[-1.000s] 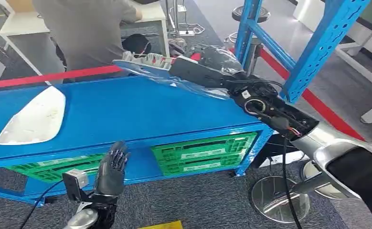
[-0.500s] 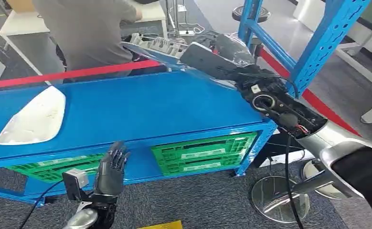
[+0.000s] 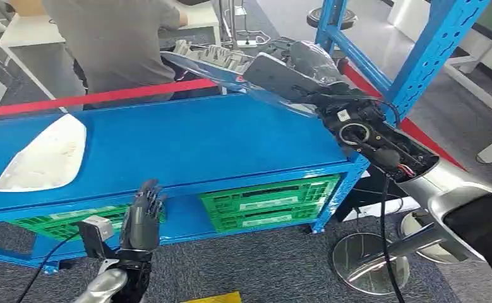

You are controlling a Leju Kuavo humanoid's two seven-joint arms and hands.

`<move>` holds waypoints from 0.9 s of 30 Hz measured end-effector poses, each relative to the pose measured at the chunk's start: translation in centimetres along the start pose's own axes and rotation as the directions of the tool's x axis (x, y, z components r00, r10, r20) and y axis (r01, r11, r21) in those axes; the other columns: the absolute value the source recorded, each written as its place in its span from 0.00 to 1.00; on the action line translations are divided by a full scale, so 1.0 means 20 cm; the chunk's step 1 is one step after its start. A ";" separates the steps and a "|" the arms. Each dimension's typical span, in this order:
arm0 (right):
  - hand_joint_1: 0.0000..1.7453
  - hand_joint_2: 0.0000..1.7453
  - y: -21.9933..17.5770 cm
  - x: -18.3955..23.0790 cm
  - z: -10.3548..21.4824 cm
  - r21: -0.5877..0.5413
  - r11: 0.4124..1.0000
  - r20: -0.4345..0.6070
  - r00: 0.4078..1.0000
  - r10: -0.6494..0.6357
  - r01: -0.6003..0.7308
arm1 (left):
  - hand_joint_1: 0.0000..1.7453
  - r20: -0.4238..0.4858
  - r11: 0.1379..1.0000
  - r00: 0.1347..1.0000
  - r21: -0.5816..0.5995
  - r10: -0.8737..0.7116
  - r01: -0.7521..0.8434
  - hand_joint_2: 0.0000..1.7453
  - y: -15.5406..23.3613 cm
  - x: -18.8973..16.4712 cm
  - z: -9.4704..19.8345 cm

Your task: Take the parts from the cabinet and place them on the table.

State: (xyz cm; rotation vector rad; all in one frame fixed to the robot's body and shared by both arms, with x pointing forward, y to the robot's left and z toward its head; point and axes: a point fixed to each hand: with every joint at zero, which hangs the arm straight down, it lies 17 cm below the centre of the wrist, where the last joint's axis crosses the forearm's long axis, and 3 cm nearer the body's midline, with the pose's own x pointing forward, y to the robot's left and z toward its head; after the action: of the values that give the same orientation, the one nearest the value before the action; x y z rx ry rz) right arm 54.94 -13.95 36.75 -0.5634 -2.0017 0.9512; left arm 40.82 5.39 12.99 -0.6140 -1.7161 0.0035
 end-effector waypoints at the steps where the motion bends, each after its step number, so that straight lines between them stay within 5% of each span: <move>1: 1.00 1.00 0.00 0.00 0.00 0.000 1.000 0.001 1.000 0.000 0.000 | 0.00 0.011 1.000 1.000 0.003 -0.004 0.004 1.00 0.00 0.01 0.00; 27: 1.00 1.00 0.04 0.01 0.02 0.015 1.000 0.017 1.000 -0.004 0.004 | 0.00 0.031 1.000 1.000 0.030 -0.007 0.006 1.00 0.01 0.01 0.05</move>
State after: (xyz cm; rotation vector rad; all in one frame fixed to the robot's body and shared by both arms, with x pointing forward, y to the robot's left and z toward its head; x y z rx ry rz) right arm 54.57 -13.50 36.03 -0.5444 -2.0089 0.9707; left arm 40.00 5.96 12.80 -0.5887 -1.7448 0.0343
